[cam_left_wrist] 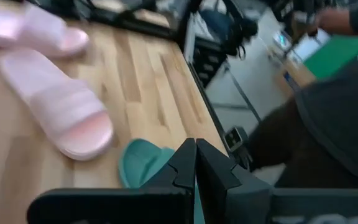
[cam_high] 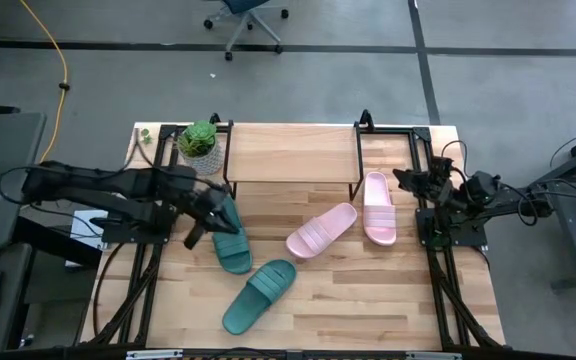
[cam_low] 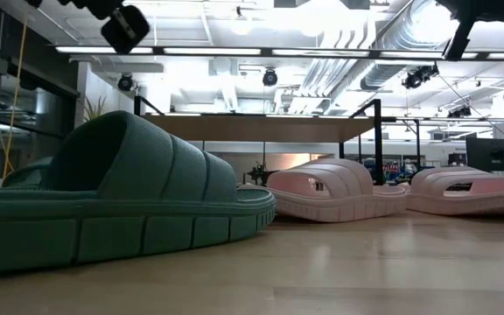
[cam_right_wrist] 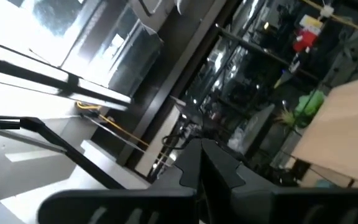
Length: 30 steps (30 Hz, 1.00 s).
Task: Pick and place slides into the shelf
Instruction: Put the bottom green slide on the shelf
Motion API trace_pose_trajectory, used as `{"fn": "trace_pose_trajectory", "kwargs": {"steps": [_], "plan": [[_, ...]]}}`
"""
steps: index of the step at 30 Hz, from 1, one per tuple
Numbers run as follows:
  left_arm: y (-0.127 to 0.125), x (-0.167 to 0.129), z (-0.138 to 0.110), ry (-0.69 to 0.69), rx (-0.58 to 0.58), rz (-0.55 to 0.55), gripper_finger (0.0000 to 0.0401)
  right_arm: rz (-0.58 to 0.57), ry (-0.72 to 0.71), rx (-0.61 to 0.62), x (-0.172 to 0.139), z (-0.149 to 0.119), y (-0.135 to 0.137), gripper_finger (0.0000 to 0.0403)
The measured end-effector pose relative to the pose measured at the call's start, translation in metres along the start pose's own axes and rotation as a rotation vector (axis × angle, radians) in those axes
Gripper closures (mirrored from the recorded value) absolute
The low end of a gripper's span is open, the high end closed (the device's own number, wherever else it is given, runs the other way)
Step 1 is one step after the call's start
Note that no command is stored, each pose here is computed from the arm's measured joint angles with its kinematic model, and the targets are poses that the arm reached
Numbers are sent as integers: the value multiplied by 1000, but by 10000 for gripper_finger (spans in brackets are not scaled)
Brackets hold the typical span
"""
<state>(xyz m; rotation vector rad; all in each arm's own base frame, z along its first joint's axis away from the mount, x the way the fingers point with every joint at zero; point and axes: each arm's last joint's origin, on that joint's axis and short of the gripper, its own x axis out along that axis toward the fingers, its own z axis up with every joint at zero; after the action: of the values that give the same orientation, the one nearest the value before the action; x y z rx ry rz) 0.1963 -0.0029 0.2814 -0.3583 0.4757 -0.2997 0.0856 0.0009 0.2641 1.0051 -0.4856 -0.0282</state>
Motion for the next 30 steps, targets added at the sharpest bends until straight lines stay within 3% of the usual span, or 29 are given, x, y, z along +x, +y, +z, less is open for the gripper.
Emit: {"fn": "trace_pose_trajectory", "kwargs": {"steps": [6,13,17,24,30], "plan": [[-26,33,2,105,49,-68,401,1,13,-5,0,-1,0,402],[-58,50,-2,89,67,67,401,18,38,-7,0,-1,0,402],[-70,55,-11,61,-40,173,401,17,42,-8,0,-2,0,402],[-86,70,-28,-51,-340,356,401,37,77,12,0,-3,0,402],[-95,92,-53,-32,-428,435,401,65,121,16,0,-4,1,402]]}}
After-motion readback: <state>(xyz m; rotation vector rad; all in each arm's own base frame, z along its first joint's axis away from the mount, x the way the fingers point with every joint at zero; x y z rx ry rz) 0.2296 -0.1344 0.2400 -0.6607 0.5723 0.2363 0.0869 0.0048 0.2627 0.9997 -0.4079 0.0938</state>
